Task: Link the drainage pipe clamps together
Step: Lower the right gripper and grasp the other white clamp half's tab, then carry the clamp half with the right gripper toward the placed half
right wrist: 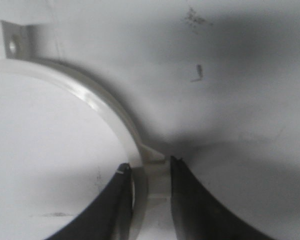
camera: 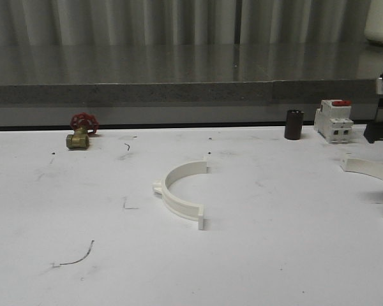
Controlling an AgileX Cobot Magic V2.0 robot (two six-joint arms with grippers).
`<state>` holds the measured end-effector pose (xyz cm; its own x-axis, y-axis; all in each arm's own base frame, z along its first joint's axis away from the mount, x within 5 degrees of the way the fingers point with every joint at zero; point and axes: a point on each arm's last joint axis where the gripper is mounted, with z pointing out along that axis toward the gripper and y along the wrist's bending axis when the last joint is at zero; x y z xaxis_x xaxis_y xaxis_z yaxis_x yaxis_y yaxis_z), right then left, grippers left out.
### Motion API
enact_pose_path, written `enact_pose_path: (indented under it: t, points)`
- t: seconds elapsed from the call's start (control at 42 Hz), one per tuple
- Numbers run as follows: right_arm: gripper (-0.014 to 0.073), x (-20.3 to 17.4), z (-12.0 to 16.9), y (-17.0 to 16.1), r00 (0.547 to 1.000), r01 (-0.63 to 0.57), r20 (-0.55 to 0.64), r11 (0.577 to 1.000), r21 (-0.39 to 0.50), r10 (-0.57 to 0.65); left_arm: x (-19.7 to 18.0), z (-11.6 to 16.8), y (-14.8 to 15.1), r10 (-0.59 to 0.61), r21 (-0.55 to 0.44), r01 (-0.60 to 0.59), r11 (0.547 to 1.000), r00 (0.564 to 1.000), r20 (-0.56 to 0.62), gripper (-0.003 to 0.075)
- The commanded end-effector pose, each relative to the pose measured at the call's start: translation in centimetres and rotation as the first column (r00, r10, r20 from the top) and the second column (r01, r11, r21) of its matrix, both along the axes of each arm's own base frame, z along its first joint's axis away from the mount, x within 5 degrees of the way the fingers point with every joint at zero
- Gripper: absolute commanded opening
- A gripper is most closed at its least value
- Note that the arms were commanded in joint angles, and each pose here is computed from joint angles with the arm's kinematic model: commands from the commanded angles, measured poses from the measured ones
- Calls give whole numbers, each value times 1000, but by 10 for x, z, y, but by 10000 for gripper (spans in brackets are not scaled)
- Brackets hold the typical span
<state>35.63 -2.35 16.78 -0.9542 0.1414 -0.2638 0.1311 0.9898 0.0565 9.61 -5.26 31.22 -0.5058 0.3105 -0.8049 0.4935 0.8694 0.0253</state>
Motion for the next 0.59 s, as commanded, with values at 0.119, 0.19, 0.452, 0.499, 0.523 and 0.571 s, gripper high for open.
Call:
enact_pose_path:
  t: [0.119,0.19,0.452,0.499,0.523,0.571]
  points:
    - [162,4,23,-1,997,4,81,1000,-3,-4,3,14,-1,4,-49,0,999,997,82,294]
    - [162,4,23,-1,996,4,84,1000,-3,-4,3,14,-1,4,-49,0,999,997,82,294]
    - [162,-1,41,8,996,-6,87,1000,20,4,3,14,-1,4,-49,0,999,997,82,294]
    - [162,-3,51,14,996,-18,87,999,33,15,3,14,-1,4,-49,0,999,997,82,294]
    - [162,-6,58,19,996,-32,84,999,38,29,3,14,-1,4,-49,0,999,997,82,294]
    - [162,-10,69,30,994,-65,86,997,41,61,3,14,-1,4,-49,0,999,997,82,294]
